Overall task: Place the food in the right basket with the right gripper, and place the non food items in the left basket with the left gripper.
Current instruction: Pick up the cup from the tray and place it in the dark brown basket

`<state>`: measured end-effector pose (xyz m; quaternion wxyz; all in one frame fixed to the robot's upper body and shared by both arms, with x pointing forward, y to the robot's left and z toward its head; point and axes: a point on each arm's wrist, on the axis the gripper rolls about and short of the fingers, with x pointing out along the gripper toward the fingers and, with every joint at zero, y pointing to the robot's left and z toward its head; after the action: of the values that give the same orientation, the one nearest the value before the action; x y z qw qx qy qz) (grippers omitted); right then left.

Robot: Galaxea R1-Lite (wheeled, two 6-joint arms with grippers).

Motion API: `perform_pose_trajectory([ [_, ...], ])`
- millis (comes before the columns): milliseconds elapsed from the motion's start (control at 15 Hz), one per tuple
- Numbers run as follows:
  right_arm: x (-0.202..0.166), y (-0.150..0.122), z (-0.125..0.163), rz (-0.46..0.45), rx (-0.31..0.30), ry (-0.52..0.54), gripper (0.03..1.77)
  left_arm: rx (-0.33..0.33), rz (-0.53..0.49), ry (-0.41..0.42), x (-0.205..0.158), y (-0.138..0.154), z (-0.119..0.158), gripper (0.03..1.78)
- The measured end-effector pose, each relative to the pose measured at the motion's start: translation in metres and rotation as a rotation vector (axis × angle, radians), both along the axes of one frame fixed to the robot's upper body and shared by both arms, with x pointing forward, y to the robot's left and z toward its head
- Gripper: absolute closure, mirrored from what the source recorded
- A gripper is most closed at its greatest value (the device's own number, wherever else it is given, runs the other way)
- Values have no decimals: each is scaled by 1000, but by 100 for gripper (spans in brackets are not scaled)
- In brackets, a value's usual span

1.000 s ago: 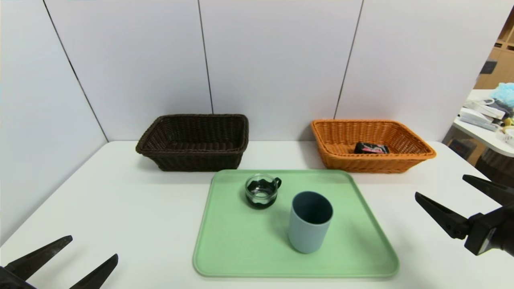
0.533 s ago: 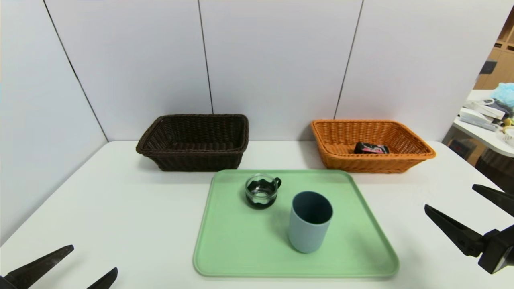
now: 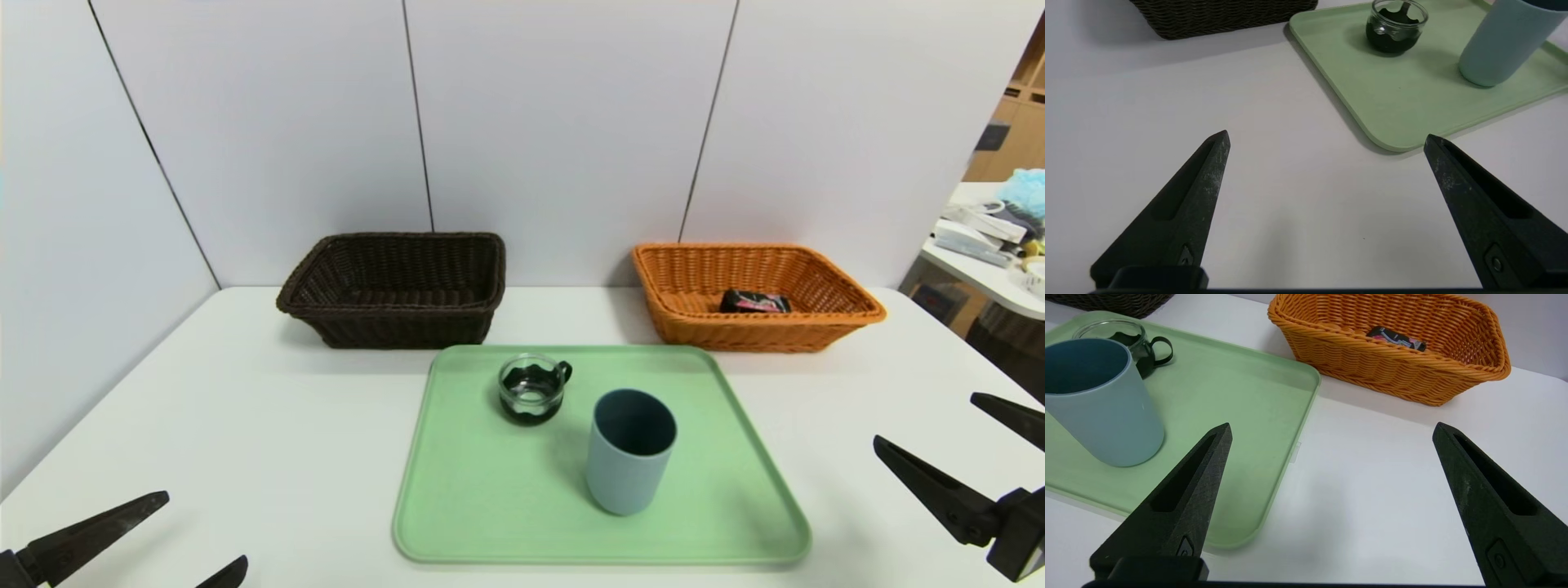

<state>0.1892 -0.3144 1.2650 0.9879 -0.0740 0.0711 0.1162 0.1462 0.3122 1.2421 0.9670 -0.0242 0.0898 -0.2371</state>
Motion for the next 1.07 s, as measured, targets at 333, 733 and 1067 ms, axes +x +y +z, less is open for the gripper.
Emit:
perform_pose_trajectory([
  [333,-8,-2,0,-2,-2,-1,11,-4,-116,25,2,-3,1,12],
  [733,-11,-3,-1,-1,-5,4,11,0,-161,39,27,-14,22,12],
  [1067,-11,-2,-1,1,-6,9,11,-4,-228,15,57,-33,31,12],
])
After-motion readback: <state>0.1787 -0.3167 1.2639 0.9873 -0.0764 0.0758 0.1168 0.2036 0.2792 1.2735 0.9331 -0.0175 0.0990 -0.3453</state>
